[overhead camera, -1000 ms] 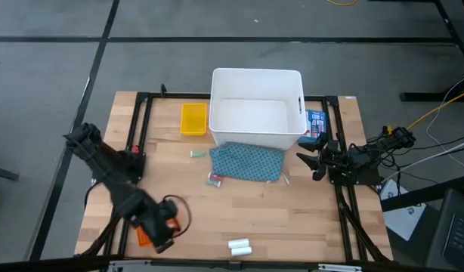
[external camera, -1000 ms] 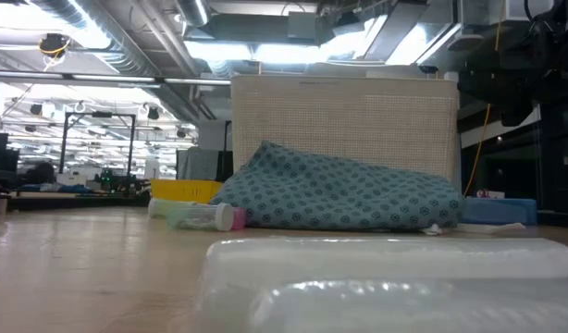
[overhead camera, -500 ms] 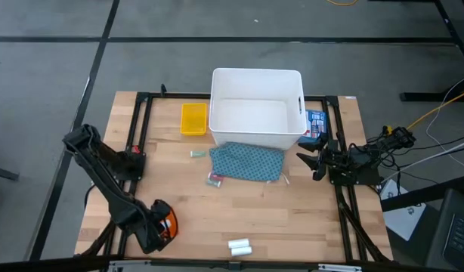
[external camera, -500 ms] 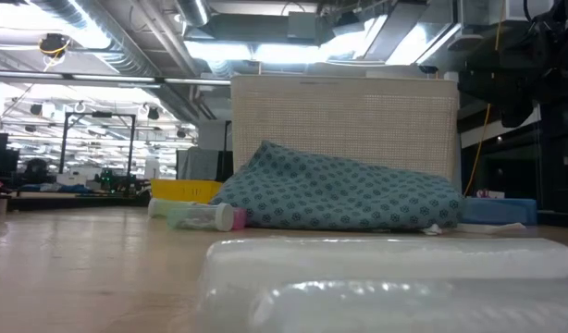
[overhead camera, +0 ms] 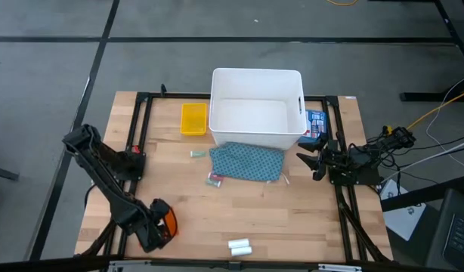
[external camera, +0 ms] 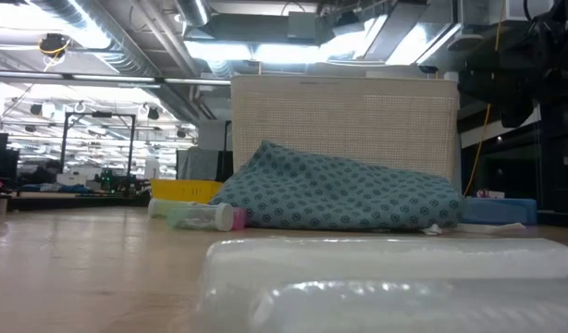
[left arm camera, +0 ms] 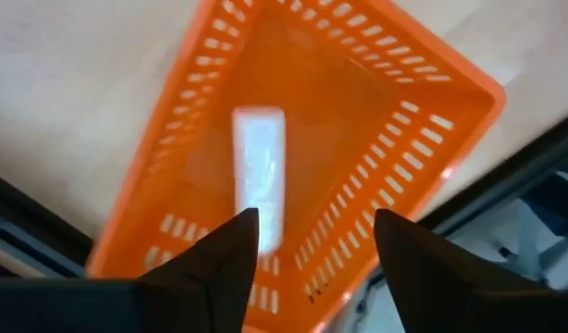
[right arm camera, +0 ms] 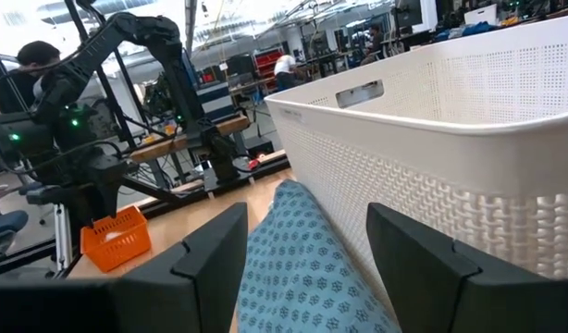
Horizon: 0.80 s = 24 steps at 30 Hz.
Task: Pick & place medical supplies in basket/bin
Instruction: Put the top white gauze into the orange bin
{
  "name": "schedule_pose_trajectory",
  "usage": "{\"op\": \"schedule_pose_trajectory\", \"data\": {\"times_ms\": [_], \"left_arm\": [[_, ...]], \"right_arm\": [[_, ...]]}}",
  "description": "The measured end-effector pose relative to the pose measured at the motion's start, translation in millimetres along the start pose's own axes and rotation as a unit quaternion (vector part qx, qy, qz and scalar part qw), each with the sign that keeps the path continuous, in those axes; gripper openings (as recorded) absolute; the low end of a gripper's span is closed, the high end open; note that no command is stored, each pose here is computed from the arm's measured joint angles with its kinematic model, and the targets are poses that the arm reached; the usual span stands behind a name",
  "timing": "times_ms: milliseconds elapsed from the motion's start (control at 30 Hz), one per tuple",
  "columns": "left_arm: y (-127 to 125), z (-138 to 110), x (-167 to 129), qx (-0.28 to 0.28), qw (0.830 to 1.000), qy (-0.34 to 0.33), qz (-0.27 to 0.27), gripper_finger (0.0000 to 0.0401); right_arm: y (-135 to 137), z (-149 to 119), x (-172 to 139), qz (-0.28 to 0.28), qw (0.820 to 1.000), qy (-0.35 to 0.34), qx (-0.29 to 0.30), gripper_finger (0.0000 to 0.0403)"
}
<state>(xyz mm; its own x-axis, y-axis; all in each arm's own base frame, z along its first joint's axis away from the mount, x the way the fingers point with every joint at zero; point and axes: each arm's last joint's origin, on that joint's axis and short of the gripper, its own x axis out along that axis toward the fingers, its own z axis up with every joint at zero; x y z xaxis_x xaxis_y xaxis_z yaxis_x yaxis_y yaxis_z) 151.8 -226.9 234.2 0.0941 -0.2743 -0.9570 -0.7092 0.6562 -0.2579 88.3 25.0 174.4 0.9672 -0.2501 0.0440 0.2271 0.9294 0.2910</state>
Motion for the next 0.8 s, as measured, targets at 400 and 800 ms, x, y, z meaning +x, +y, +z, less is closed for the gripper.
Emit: {"op": "schedule_pose_trajectory", "data": {"times_ms": [400,800], "left_arm": [[-42,44,-49,0.005,0.967,-0.198,-0.158,0.0212],[-86,140,-26,0.152,0.935,-0.226,-0.228,0.0212]], "right_arm": [[0,0,0,0.000,1.000,0.000,0.025,0.0224],[0,0,0,0.001,0.993,0.000,0.114,0.0224]]}}
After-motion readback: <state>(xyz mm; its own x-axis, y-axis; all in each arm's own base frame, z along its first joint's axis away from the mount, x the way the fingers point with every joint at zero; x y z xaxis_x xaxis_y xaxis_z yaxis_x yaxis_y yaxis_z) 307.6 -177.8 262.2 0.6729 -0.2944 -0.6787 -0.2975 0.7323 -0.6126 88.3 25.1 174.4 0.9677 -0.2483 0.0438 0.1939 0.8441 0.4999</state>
